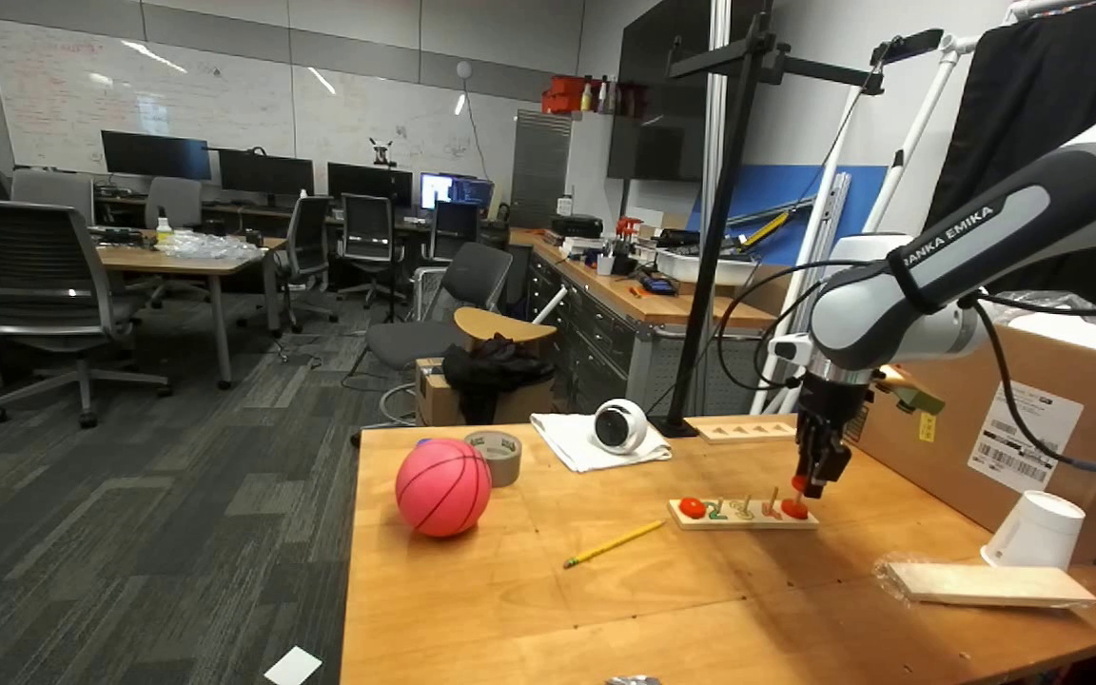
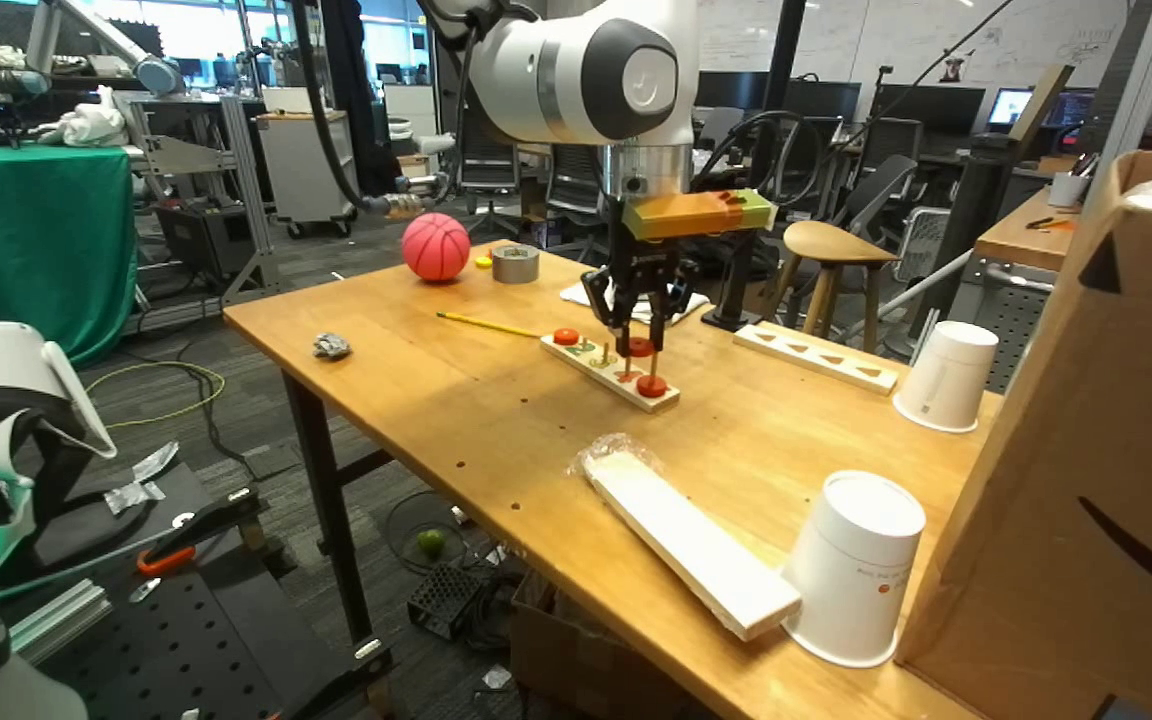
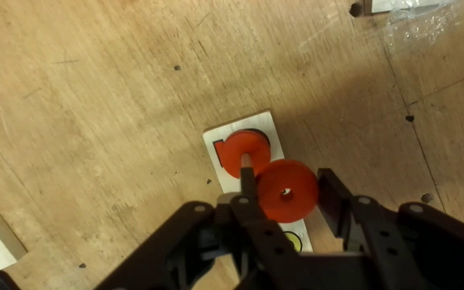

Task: Place the right and left stacks of orange round blocks in the first right position on the wooden board, respectively.

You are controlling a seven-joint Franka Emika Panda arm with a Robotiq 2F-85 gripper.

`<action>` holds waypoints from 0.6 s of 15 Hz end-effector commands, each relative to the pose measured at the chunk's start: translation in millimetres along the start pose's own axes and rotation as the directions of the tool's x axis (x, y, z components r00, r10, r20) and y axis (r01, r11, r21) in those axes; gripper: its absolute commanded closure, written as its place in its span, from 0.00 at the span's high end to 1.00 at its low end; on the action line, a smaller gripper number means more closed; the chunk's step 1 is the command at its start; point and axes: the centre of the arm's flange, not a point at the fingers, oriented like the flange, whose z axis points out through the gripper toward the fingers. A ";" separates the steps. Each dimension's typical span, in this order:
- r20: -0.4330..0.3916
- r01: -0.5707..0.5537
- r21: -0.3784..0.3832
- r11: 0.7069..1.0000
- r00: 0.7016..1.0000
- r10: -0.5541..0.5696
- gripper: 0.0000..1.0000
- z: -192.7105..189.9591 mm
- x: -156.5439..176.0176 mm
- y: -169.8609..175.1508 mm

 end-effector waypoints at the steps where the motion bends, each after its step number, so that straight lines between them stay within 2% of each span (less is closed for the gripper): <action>1: 0.008 0.005 -0.018 1.000 1.000 -0.005 0.16 3.9 5.1 10.3; 9: -0.004 0.014 -0.053 0.998 1.000 -0.014 0.16 -9.6 12.3 25.6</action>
